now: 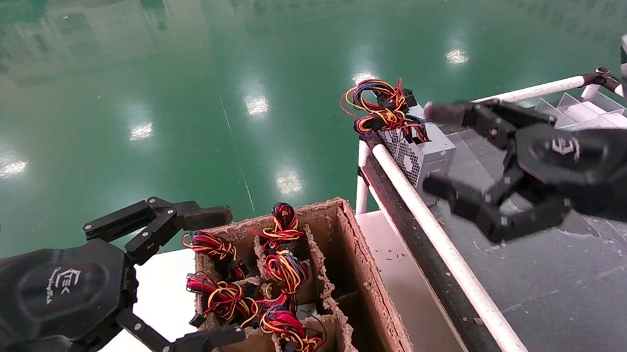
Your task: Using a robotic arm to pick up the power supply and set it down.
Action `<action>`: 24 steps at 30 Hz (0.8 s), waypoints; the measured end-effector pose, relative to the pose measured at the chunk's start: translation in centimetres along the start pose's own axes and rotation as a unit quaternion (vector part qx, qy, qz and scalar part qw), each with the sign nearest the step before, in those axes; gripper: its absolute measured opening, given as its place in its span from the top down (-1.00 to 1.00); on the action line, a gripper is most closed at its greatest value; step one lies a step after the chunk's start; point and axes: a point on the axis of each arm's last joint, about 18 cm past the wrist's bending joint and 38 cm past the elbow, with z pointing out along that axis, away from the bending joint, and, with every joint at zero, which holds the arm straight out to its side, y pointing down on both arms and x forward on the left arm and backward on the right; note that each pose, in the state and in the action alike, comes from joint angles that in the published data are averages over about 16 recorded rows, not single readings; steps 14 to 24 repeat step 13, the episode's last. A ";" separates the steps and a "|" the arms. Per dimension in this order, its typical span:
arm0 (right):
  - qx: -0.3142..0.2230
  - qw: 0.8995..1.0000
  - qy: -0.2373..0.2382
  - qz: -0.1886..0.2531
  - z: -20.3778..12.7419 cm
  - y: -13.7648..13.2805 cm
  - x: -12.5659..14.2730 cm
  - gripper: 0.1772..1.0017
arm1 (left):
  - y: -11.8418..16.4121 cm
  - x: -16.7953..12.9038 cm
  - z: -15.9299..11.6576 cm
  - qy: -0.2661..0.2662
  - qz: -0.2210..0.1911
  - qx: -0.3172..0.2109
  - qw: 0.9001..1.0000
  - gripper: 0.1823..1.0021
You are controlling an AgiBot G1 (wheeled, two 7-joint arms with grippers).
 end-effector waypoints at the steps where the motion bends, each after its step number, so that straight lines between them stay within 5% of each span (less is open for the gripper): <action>1: -0.003 1.000 -0.005 -0.004 0.0 0.0 -0.4 -1.00 | 0.0 0.0 0.0 0.000 0.000 0.000 1.000 -1.00; 13: -0.029 0.998 -0.051 -0.032 0.1 0.4 -4.1 -1.00 | 0.0 0.0 0.0 0.000 0.000 0.000 1.000 -1.00; 24: -0.029 0.998 -0.051 -0.032 0.1 0.4 -4.1 -1.00 | 0.0 0.0 0.0 0.000 0.000 0.000 1.000 -1.00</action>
